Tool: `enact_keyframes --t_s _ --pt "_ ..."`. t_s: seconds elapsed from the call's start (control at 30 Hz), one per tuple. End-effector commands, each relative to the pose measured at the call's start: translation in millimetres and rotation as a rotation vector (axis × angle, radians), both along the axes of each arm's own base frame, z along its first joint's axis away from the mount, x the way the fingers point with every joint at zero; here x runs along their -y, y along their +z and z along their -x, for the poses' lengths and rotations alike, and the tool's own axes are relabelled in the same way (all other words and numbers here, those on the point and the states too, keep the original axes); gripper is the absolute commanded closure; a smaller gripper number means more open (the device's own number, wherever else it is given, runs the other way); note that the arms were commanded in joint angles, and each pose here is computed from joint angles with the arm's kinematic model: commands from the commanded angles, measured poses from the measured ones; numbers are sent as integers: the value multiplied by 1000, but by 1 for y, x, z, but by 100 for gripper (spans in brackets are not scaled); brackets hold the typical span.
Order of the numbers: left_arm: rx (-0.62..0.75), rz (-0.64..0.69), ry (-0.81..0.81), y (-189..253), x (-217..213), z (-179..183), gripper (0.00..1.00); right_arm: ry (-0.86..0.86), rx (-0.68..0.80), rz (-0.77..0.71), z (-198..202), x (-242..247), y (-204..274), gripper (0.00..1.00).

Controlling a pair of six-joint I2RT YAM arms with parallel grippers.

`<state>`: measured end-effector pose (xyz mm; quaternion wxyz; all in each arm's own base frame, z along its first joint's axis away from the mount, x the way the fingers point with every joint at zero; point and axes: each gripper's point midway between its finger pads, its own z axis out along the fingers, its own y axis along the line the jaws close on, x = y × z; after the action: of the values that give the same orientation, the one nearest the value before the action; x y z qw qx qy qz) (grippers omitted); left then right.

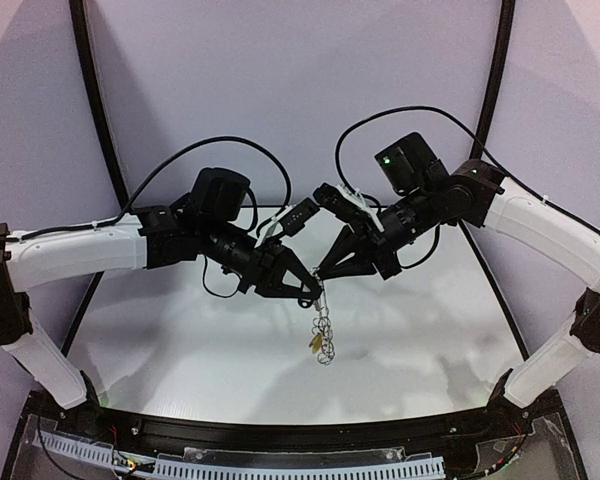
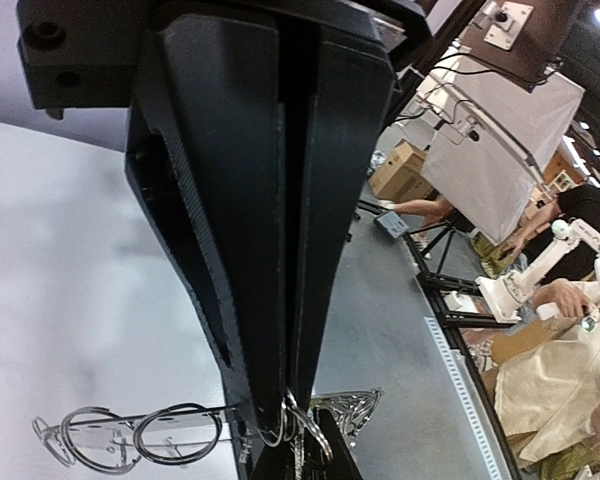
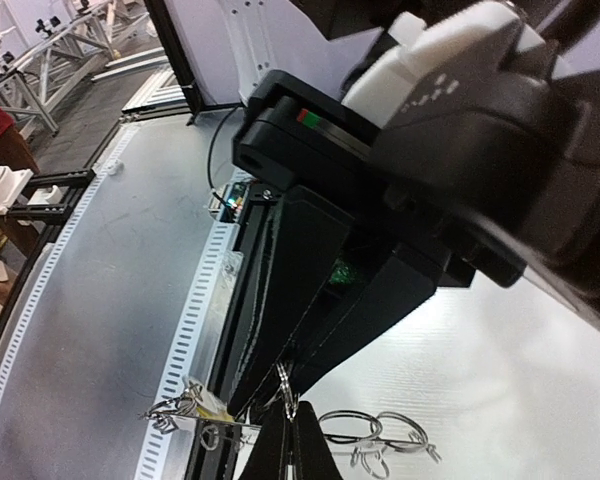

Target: Remove the keys from the keyring

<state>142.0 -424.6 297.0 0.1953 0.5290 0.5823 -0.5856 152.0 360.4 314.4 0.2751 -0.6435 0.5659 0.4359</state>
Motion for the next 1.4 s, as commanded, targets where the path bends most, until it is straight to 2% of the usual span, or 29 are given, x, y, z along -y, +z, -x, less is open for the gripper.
enact_keyframes --t_s 0.0,0.07,0.17,0.2,0.27,0.3,0.33,0.43,0.53,0.73,0.83,0.93,1.1,1.3,1.37 --pt "47 -63 96 -1 -9 -5 99 -12 56 -32 6 6 19 100" --pt "60 -94 172 -3 -12 -15 99 -15 46 -11 7 9 15 100" --pt "66 -109 228 2 -16 -20 99 -21 24 9 8 11 10 92" --pt "72 -130 249 2 -20 -22 99 -26 15 16 8 11 8 85" --pt "91 -150 257 3 -25 -22 99 -44 14 24 5 10 5 63" --pt "86 -157 257 3 -26 -21 99 -48 11 26 5 10 4 60" --pt "86 -172 251 2 -28 -19 99 -60 21 25 2 10 4 53" --pt "70 -225 239 -4 -30 -17 99 -105 73 -4 -5 11 6 24" --pt "56 -248 251 -3 -29 -19 99 -172 112 -80 -16 6 10 13" --pt "-6 -251 261 8 -27 -18 99 -257 134 -163 -26 -2 5 18" --pt "-68 -285 279 8 -28 -17 99 -277 148 -206 -30 -10 4 26" --pt "-88 -298 296 7 -29 -18 99 -264 139 -219 -27 -18 1 31" --pt "-111 -291 338 11 -24 -26 99 -260 131 -236 -25 -27 -3 44" --pt "-113 -287 357 13 -24 -29 99 -274 135 -167 -27 -25 -17 56" --pt "-109 -282 363 14 -24 -29 99 -293 129 -132 -29 -22 -27 57"
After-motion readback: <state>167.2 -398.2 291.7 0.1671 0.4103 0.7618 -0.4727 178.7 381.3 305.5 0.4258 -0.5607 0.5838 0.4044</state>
